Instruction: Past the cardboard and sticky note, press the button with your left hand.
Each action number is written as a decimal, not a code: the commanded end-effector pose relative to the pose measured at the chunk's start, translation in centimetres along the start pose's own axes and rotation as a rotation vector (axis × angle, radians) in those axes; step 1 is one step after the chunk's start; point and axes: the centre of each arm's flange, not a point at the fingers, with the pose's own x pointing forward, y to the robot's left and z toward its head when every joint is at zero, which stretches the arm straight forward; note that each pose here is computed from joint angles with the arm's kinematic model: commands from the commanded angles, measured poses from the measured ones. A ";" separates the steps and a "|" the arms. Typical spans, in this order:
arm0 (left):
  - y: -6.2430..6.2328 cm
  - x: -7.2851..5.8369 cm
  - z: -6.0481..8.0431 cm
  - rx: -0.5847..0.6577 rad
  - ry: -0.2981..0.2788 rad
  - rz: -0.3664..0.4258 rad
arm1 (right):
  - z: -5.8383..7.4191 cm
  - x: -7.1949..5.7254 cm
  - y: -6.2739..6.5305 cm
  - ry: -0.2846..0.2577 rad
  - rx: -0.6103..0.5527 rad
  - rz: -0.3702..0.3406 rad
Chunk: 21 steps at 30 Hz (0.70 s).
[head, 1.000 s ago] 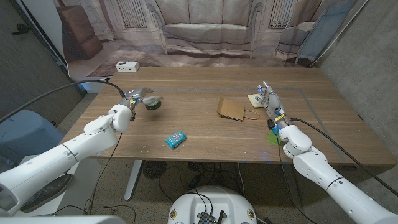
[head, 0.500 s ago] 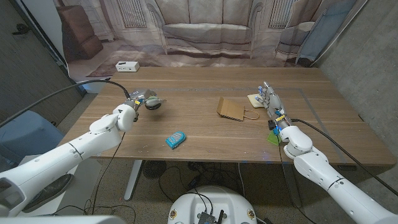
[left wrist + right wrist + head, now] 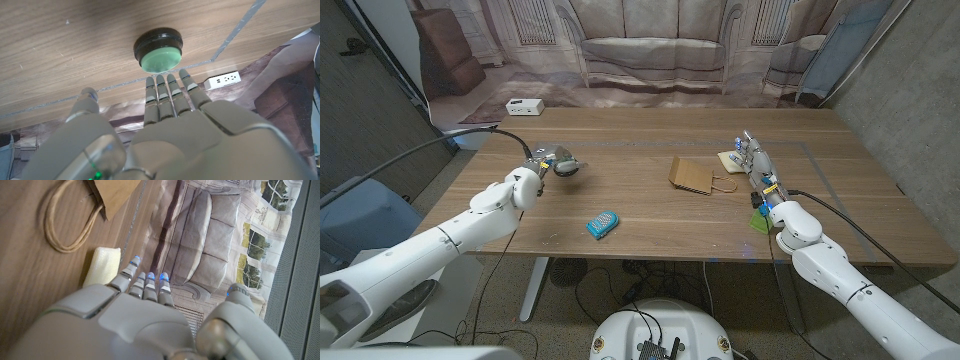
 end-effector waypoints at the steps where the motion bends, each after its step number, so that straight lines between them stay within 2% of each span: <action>1: -1.1 0.4 -0.2 -0.008 0.003 -0.026 | 0.3 0.2 0.3 -0.007 -0.003 0.004; 21: -4.7 -0.7 -1.5 -0.037 0.048 -0.089 | 0.7 0.6 1.0 -0.007 -0.015 0.023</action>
